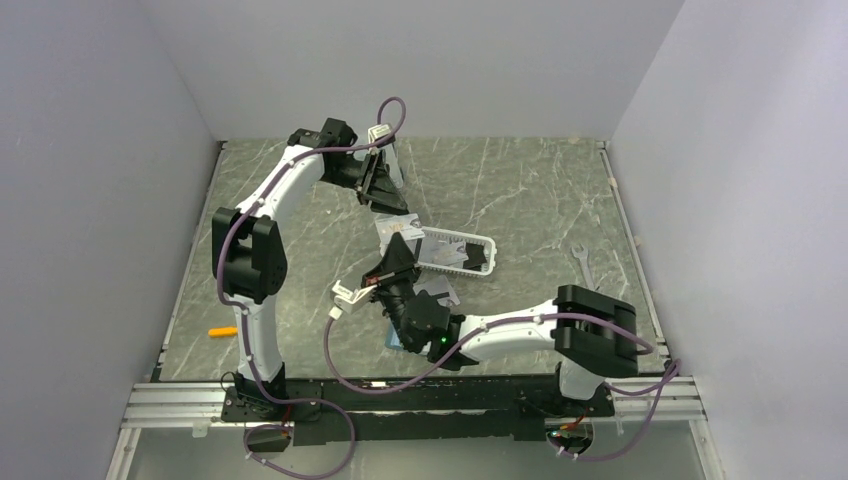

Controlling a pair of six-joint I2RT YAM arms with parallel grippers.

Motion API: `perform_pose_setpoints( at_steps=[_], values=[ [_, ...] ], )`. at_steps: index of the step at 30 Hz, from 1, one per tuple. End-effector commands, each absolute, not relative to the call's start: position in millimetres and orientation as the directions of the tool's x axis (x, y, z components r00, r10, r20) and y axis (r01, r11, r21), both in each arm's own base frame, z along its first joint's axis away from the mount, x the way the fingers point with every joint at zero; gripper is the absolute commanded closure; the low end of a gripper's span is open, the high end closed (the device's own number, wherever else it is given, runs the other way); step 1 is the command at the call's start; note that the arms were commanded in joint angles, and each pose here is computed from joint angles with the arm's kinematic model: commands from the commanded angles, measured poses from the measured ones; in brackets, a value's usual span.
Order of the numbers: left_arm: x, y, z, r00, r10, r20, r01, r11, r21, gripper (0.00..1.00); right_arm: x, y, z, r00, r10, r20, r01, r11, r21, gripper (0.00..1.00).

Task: Put the credit cards into the card holder
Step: Pick up the credit card from the storage box.

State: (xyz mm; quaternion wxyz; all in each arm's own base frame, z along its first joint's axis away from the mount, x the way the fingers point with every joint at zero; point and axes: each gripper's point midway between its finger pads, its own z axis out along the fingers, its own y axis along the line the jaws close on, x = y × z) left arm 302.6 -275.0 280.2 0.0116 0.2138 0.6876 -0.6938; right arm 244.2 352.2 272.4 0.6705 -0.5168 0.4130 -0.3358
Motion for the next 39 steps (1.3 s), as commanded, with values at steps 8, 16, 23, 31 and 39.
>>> perform_pose_setpoints(
  at_steps=[8, 16, 23, 31, 39],
  values=[
    [295.2, -266.5, 311.1, -0.897, 0.248, -0.367, 0.330, -0.178, -0.927, 0.58, 246.5, 347.0, 278.1, 0.402, -0.906, -0.134, 0.133, 0.203, -0.970, 1.00],
    [290.1, -266.6, 301.2, -0.892, 0.257, -0.371, 0.355, -0.110, -0.929, 0.64, 254.2, 347.2, 285.0, 0.399, -0.908, -0.127, 0.130, 0.193, -0.973, 1.00],
    [286.6, -267.0, 298.0, -0.881, 0.268, -0.389, 0.389, -0.056, -0.920, 0.93, 256.3, 346.8, 281.7, 0.392, -0.913, -0.112, 0.129, 0.175, -0.976, 1.00],
    [280.5, -265.9, 302.8, -0.864, 0.275, -0.423, 0.430, -0.035, -0.902, 0.87, 266.0, 339.4, 282.9, 0.368, -0.923, -0.114, 0.111, 0.165, -0.980, 1.00],
    [276.4, -266.7, 295.8, -0.846, 0.301, -0.440, 0.464, 0.011, -0.886, 0.85, 266.2, 337.8, 285.0, 0.362, -0.924, -0.121, 0.104, 0.169, -0.980, 1.00]
  ],
)
